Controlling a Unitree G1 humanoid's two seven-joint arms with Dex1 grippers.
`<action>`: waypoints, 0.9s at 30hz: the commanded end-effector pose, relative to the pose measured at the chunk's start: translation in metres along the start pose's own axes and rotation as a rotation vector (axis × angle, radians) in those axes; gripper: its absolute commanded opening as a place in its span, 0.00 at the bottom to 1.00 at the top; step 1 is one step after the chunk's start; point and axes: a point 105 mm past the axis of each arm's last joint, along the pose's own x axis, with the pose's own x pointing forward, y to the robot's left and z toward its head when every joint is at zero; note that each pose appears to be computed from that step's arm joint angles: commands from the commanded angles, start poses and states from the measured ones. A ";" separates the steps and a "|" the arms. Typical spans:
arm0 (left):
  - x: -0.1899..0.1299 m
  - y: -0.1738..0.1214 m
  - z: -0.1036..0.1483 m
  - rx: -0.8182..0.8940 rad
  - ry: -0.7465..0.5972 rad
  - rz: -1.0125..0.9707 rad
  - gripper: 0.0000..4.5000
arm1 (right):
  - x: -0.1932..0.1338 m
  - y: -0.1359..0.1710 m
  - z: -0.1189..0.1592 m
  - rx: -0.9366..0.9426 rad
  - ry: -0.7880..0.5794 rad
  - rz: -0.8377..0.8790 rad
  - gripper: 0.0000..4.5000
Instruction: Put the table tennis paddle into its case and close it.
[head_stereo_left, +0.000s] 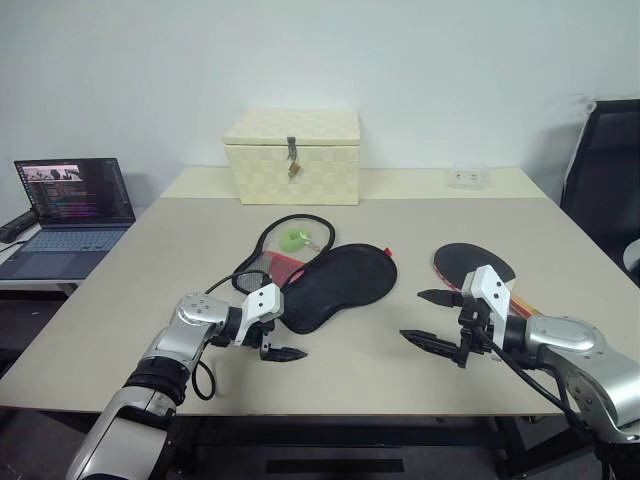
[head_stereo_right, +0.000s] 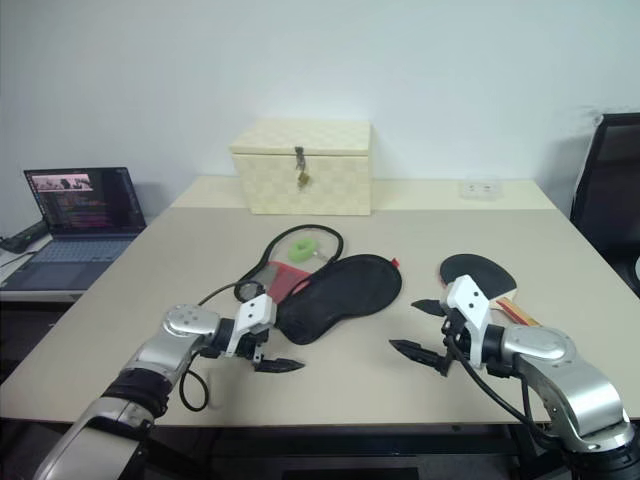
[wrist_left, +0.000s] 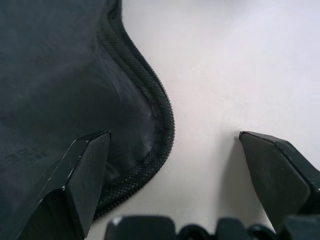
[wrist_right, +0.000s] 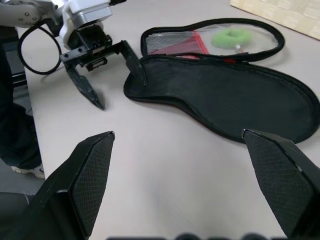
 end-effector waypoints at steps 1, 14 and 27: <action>-0.005 -0.009 -0.010 -0.027 0.039 -0.063 1.00 | -0.003 -0.002 0.016 -0.048 -0.061 -0.031 1.00; -0.002 -0.005 -0.007 -0.103 -0.023 -0.009 0.27 | -0.011 -0.016 0.016 -0.064 -0.054 -0.101 1.00; 0.079 -0.021 0.043 -0.067 -0.164 -0.086 0.01 | -0.023 -0.024 0.010 -0.063 -0.005 -0.103 1.00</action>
